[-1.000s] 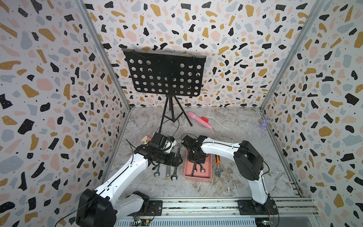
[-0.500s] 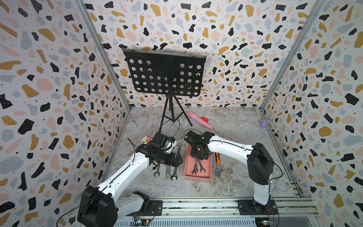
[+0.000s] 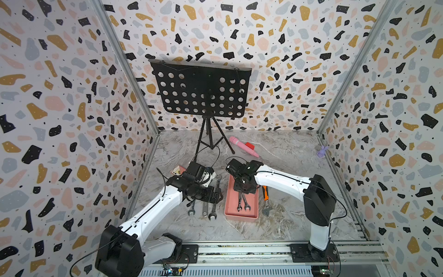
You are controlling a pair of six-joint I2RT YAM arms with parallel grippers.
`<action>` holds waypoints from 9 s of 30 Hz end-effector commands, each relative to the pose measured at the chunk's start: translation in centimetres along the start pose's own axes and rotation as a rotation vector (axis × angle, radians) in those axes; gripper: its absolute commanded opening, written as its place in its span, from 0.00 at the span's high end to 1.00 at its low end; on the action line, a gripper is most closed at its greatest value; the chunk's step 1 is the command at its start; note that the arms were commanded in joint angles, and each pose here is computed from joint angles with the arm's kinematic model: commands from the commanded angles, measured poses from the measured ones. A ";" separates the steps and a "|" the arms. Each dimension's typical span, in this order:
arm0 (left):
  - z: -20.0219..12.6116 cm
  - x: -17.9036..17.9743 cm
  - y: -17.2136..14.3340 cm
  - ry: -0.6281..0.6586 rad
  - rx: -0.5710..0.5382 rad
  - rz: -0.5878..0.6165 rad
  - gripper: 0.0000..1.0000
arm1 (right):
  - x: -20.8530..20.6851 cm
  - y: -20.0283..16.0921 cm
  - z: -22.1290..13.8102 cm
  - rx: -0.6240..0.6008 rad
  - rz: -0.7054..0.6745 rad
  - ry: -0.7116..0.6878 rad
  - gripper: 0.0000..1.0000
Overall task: Take out the wrench from the storage box
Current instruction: Pick up the wrench from the storage box, then place the wrench at the center of the board, then pick up the wrench from the storage box, then place the wrench at the center of the board.
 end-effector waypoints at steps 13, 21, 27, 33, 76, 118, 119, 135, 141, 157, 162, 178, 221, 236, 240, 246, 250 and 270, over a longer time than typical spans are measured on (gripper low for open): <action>0.1 0.0 0.2 -0.015 -0.007 0.005 0.00 | -0.7 1.9 0.5 -0.021 -0.025 0.067 1.00; 0.1 -0.1 0.5 -0.022 -0.010 0.001 0.00 | -1.2 2.3 -2.6 -0.055 -0.013 0.142 1.00; -0.6 -1.0 1.9 -0.068 -0.054 -0.013 0.00 | -1.7 2.5 -5.2 -0.089 -0.001 0.200 1.00; -1.7 -1.9 3.2 -0.110 -0.098 -0.024 0.00 | -1.7 3.3 -8.5 -0.137 -0.024 0.248 1.00; -2.0 -2.5 3.7 -0.154 -0.110 -0.077 0.01 | -16.4 6.6 2.9 0.156 -0.291 0.139 1.00; -1.7 -2.2 3.8 -0.129 -0.062 -0.056 0.01 | -19.2 8.7 0.7 0.058 -0.158 0.055 0.68; -1.8 -2.1 3.7 -0.119 -0.060 -0.052 0.01 | -18.7 8.7 -0.4 0.038 -0.159 0.076 0.67; -3.7 -1.0 2.4 -0.070 -0.075 -0.061 0.00 | -4.2 1.5 -6.6 -0.072 -0.369 0.203 0.53; -3.8 -0.8 1.3 -0.064 -0.076 -0.079 0.00 | -1.0 -0.7 -3.6 -0.036 -0.399 0.173 0.53; -3.7 -0.7 0.9 -0.059 -0.082 -0.091 0.00 | 0.8 -3.1 3.9 0.072 -0.377 0.096 0.65; -3.6 -0.7 1.0 -0.062 -0.083 -0.084 0.00 | 0.5 -3.2 4.9 0.083 -0.361 0.057 0.67; -3.3 -0.7 1.0 -0.067 -0.083 -0.080 0.00 | -2.1 -2.7 8.1 0.060 -0.212 -0.208 0.68; -3.2 -1.2 3.1 -0.128 -0.093 -0.103 0.01 | -1.8 1.7 -5.9 -0.174 -0.183 0.027 1.00; -3.1 -2.3 4.4 -0.177 -0.132 -0.121 0.02 | -13.7 4.4 -8.0 -0.062 -0.324 0.035 1.00; -3.0 -2.3 4.1 -0.174 -0.128 -0.124 0.01 | -17.1 4.6 -5.5 -0.008 -0.337 -0.019 1.00; -3.0 -2.2 4.1 -0.168 -0.130 -0.124 0.01 | -19.6 5.7 -0.9 0.028 -0.320 -0.034 1.00; -3.1 -2.1 3.8 -0.160 -0.126 -0.126 0.01 | -20.7 6.1 1.4 0.037 -0.339 -0.074 1.00; -2.8 -1.8 3.6 -0.140 -0.106 -0.123 0.01 | -24.4 6.5 5.4 0.146 -0.216 -0.197 0.95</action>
Point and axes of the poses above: each gripper's point midway between its finger pads, its own z axis out along the fingers, its own x axis along the line the jaws close on, y = z × x, the point moved 5 cm from there along -z, back along the fingers, and after that the axes turned 7 degrees about z, right-handed, at the moved point
